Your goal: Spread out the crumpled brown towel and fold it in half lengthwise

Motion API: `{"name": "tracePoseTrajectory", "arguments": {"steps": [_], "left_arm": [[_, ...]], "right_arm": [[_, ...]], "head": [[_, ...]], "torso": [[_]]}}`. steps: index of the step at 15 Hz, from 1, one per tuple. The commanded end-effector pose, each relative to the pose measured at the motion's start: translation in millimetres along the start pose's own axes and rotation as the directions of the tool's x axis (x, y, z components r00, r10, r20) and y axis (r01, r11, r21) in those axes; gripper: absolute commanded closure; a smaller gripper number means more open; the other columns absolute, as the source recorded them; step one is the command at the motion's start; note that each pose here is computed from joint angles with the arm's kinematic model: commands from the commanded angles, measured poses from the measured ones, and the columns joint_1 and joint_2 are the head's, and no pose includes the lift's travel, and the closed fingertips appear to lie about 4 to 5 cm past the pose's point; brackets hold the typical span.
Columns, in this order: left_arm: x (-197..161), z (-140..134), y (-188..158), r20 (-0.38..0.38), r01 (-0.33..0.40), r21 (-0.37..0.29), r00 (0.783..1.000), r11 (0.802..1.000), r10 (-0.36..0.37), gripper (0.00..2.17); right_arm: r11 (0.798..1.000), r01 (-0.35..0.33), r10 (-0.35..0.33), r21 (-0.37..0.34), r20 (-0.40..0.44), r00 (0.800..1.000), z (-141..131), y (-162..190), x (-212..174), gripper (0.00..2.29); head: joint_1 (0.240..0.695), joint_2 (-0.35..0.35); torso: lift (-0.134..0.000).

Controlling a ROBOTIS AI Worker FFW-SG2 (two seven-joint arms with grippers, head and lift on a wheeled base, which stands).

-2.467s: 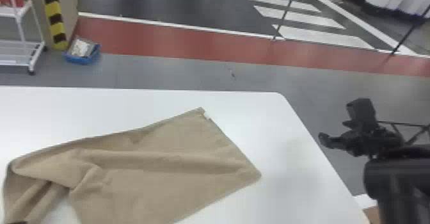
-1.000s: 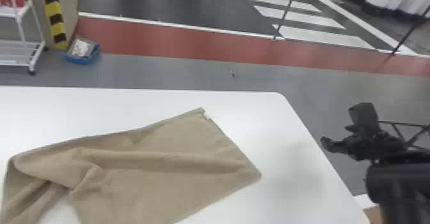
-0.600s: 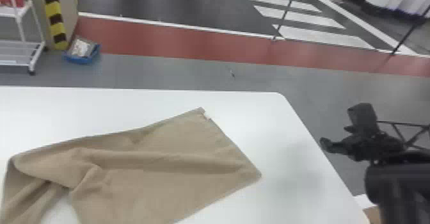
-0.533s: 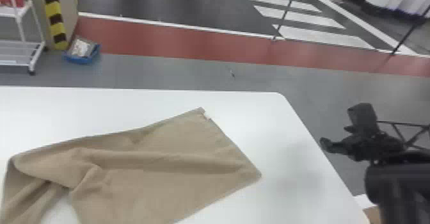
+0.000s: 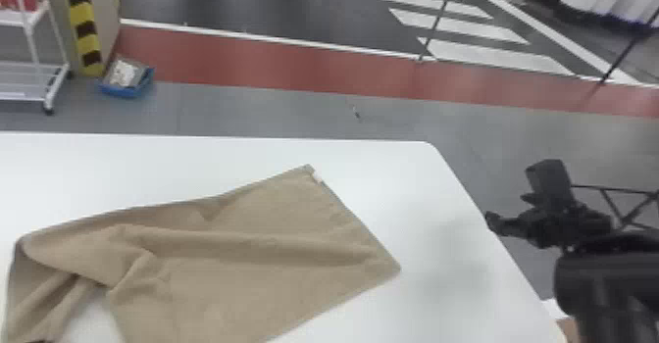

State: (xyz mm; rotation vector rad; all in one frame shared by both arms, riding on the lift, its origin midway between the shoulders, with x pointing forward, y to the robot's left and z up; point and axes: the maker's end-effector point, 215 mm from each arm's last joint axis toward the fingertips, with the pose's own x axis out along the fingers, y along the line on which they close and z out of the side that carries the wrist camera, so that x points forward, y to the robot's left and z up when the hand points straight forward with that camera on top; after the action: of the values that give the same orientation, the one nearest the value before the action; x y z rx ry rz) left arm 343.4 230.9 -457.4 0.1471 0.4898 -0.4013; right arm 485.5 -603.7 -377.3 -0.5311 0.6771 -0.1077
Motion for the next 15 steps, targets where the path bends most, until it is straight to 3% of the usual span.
{"name": "tracePoseTrajectory", "arguments": {"steps": [1, 2, 3, 4, 5, 6, 8, 9, 15], "left_arm": [[0.4, -0.1, -0.8, 0.000, -0.001, -0.006, 1.000, 1.000, 0.001, 1.23], [-0.1, 1.5, -1.2, 0.004, 0.000, -0.003, 1.000, 1.000, 0.000, 1.23], [-2.6, 5.9, 0.7, 0.010, -0.002, 0.001, 1.000, 1.000, 0.002, 1.23], [-4.7, 12.3, 2.0, 0.018, 0.000, 0.008, 1.000, 1.000, 0.000, 1.23], [-8.2, 19.7, 2.8, 0.022, 0.001, 0.010, 1.000, 1.000, -0.001, 1.23], [-12.4, 23.6, 3.8, 0.010, 0.010, 0.004, 1.000, 1.000, -0.010, 1.23], [-15.4, 31.3, 5.3, 0.011, 0.008, 0.016, 1.000, 1.000, -0.009, 1.23], [-15.6, 30.8, 5.6, 0.005, 0.006, 0.017, 1.000, 1.000, -0.007, 1.23], [-14.9, 26.8, 0.7, -0.011, 0.014, 0.006, 1.000, 1.000, -0.014, 1.23]], "right_arm": [[1.000, -0.002, 0.002, -0.020, 0.020, 1.000, 12.1, 5.1, -3.2, 0.24], [0.998, -0.014, 0.016, -0.058, 0.040, 0.999, 20.2, 13.0, -5.9, 0.24], [0.985, -0.039, 0.058, -0.165, 0.110, 0.992, 44.0, 32.3, -12.8, 0.24], [0.960, -0.081, 0.125, -0.267, 0.153, 0.980, 63.1, 56.9, -20.9, 0.23], [0.920, -0.144, 0.208, -0.364, 0.145, 0.967, 73.2, 88.4, -29.2, 0.23], [0.865, -0.212, 0.285, -0.456, 0.097, 0.954, 72.5, 120.6, -38.4, 0.23], [0.761, -0.312, 0.377, -0.569, -0.003, 0.926, 65.0, 164.9, -53.8, 0.23], [0.727, -0.341, 0.402, -0.596, -0.033, 0.915, 65.1, 177.0, -60.4, 0.24], [0.618, -0.440, 0.467, -0.652, -0.146, 0.872, 50.6, 218.7, -68.3, 0.29]], "head": [[0.695, -0.350], [0.695, -0.350], [0.695, -0.350], [0.695, -0.350], [0.695, -0.350], [0.695, -0.350], [0.695, -0.339], [0.695, -0.283], [0.695, -0.220]], "torso": [[-0.124], [-0.124], [-0.124], [-0.124], [-0.124], [-0.124], [-0.124], [-0.124], [-0.124]]}}
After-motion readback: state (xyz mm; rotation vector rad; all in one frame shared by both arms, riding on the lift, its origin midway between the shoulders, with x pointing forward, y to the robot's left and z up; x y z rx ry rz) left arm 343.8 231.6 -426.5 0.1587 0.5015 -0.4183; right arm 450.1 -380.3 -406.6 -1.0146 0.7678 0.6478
